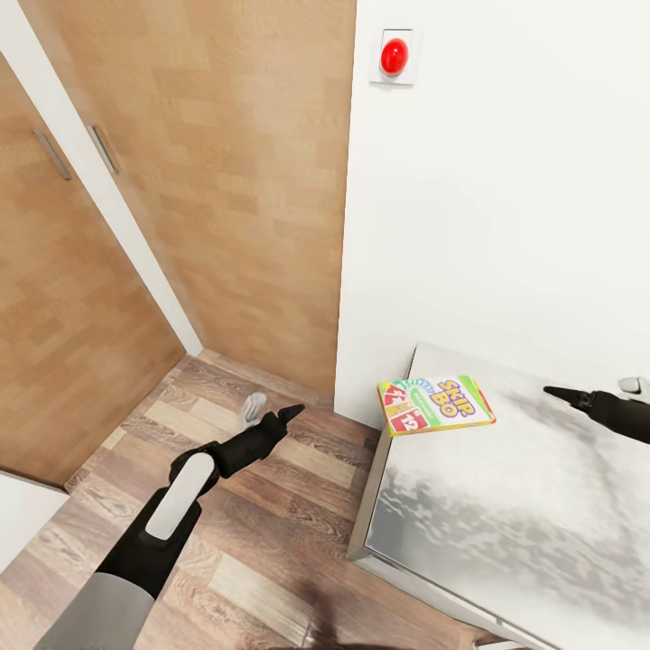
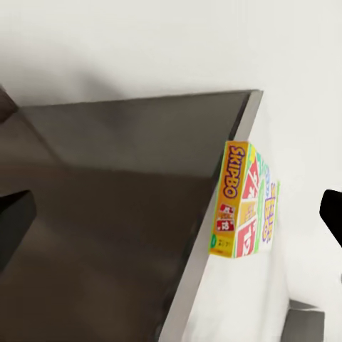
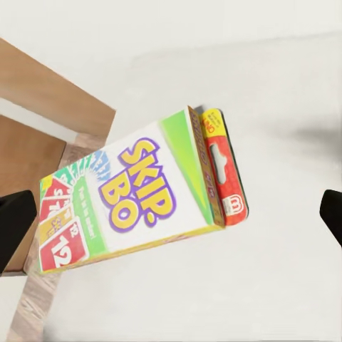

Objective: Put all the toys in the child's room - the three board games (two on the bed and one on the table), the two jigsaw puzzles on the table, and the tennis ball on the table - inside the toy box on the table in the child's room.

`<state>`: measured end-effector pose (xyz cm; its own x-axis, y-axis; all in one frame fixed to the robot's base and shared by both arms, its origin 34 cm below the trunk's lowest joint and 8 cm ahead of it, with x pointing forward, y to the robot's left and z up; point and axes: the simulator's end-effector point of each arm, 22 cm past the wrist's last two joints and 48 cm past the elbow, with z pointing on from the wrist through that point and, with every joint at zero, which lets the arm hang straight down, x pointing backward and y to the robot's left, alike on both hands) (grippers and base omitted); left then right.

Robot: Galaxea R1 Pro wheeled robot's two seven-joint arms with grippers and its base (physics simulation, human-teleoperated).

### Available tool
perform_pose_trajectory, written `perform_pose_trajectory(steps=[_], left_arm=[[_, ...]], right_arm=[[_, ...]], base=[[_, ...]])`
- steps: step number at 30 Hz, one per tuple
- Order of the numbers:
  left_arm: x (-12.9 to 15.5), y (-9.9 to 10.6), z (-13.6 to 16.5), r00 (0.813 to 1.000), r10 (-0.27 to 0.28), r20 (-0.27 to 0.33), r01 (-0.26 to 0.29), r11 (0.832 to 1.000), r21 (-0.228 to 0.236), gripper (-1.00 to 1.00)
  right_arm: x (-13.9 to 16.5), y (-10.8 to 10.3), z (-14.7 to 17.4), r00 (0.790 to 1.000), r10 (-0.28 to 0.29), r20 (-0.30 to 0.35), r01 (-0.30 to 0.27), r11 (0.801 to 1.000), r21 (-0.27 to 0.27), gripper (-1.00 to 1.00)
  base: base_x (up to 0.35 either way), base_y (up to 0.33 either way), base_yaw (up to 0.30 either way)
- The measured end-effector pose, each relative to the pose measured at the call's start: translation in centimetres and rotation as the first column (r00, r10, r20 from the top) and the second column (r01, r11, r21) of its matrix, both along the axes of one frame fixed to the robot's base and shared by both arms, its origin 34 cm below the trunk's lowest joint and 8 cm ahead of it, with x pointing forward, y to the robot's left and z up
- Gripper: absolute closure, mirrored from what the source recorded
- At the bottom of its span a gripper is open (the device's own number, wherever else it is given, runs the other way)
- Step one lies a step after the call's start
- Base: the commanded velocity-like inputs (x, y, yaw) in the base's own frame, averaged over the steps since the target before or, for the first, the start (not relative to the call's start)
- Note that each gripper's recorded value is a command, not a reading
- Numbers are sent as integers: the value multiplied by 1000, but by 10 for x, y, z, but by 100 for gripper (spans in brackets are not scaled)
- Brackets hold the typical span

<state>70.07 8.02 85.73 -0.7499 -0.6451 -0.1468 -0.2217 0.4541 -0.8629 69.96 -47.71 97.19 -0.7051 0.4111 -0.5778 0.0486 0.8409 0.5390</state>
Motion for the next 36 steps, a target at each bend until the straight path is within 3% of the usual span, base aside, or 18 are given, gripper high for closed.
perform_pose_trajectory(steps=[9,36], left_arm=[[3,4,-6,1000,25,-1,-25,1000,16,-100],[2,8,-29,999,32,-43,-30,999,35,-100]], right_arm=[[-5,12,5,999,30,12,-30,1000,-2,-100],[-6,17,6,999,40,16,-40,999,1,-100]], base=[[0,0,-42],[57,0,-55]])
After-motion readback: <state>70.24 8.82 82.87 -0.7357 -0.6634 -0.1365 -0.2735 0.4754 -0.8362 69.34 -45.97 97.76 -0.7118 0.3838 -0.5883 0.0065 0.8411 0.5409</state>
